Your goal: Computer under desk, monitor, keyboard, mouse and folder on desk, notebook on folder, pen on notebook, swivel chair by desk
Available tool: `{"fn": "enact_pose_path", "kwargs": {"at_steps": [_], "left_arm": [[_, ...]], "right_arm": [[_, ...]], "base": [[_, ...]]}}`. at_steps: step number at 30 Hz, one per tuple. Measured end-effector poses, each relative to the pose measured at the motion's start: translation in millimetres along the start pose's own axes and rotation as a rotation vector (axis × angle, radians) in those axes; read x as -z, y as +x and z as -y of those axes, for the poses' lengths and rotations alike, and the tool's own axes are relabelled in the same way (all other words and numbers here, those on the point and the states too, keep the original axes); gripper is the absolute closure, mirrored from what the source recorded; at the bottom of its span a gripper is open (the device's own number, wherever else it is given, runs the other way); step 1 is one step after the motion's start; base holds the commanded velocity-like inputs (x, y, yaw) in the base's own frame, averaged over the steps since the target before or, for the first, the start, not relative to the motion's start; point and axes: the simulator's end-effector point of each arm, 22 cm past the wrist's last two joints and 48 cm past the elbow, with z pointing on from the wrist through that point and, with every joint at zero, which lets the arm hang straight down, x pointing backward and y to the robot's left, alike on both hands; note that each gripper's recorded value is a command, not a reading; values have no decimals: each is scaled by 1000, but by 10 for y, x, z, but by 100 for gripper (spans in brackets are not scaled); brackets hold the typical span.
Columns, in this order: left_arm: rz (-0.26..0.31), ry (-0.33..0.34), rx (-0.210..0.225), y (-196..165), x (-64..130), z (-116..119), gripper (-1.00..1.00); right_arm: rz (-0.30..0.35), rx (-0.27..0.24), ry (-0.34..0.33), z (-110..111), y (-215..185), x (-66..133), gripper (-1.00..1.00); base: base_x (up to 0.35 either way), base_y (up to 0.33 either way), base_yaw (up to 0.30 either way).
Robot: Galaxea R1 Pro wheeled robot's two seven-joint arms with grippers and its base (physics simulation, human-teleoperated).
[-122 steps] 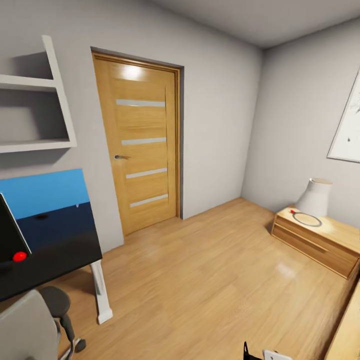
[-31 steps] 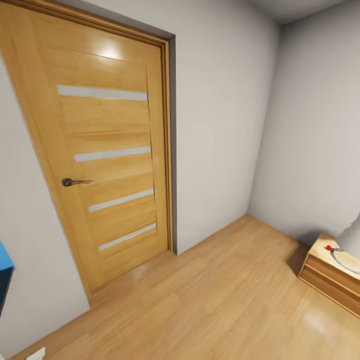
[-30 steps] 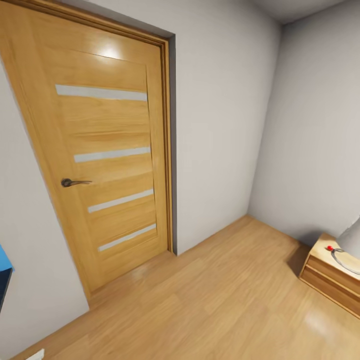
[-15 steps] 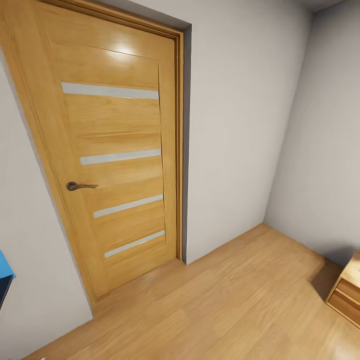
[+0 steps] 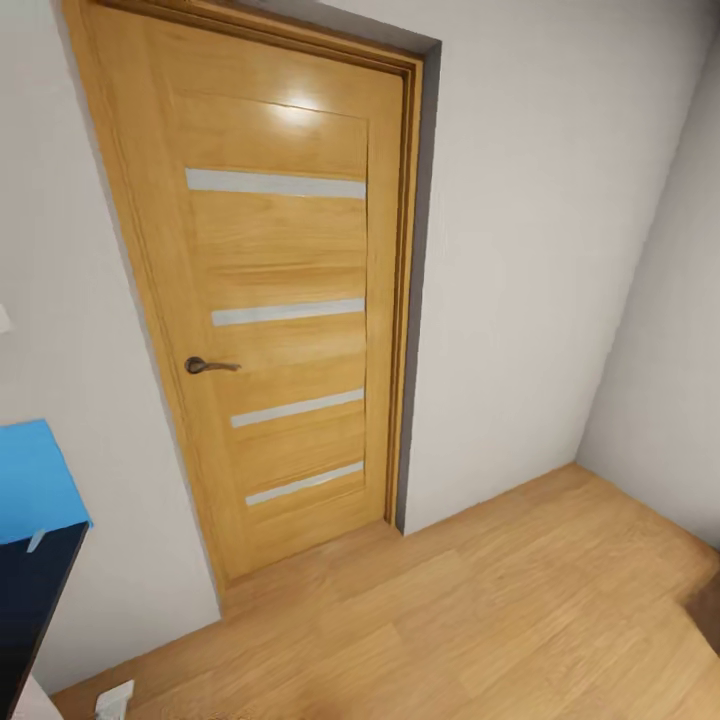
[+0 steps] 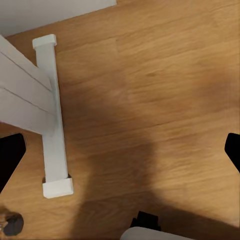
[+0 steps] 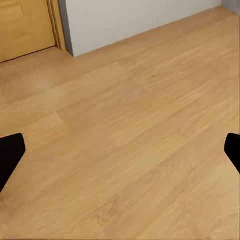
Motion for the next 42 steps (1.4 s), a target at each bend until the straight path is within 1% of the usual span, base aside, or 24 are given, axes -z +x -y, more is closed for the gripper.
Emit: {"fn": "enact_pose_path", "kwargs": {"at_steps": [4,22,31,33,36,39,42], "left_arm": [[1,1,1,-1,2,4,-100],[2,1,1,-2,3,11,-100],[4,3,4,-6,8,33,-100],[21,4,10,-43,12,47,-100],[96,3,32,-208,25,51,-100],[118,3,38,-255,30,49,-100],[125,2,41,-272,33,48,-100]], "right_arm": [[1,-2,-7,-47,4,14,-100],[-1,-1,-9,-56,8,17,-100],[0,-1,-9,-56,5,13,-100],[0,-1,-8,-55,4,13,-100],[0,-1,-9,-55,7,16,-100],[0,0,-9,-55,7,16,-100],[0,0,-9,-55,8,17,-100]], "base": [[64,-262,281],[89,-295,284],[8,-49,285],[1,-4,285],[0,-1,285],[0,-1,285],[0,0,285]]}}
